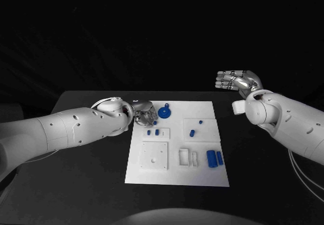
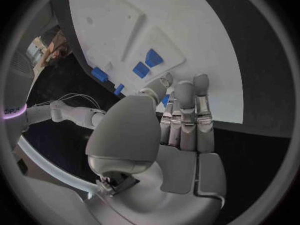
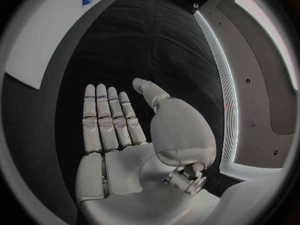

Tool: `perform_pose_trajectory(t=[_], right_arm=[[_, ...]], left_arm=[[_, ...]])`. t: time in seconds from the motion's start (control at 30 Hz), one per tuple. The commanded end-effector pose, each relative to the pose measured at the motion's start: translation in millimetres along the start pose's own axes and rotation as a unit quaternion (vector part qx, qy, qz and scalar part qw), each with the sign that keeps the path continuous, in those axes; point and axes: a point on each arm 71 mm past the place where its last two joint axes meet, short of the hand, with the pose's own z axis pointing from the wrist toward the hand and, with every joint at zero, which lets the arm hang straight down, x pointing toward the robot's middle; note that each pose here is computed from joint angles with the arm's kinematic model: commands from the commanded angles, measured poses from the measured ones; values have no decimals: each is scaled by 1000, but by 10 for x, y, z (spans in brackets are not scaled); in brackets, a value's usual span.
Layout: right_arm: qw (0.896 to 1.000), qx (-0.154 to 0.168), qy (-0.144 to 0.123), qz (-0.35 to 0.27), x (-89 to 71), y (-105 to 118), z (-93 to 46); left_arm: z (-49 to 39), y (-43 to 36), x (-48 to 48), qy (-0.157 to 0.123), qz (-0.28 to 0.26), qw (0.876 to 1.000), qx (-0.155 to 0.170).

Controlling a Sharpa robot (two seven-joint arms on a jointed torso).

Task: Assemble the parts on the task board

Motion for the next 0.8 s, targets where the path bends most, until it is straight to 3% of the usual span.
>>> perform_pose_trajectory(t=[0.03,0.2,0.33,0.6,0.8], right_arm=[[1000,-7,12,-12,3,1,-13],[997,-12,40,-65,1,-23,-51],[986,-20,81,-147,35,-50,-106],[949,-28,139,-280,135,-105,-234],[918,-36,154,-364,237,-122,-321]], left_arm=[[-16,84,-8,-13,-1,1000,-23],[-42,178,-49,-31,-6,999,-33],[-73,271,-132,-59,-29,997,-42],[-149,427,-348,-114,-115,985,-62],[-210,482,-489,-150,-213,963,-68]])
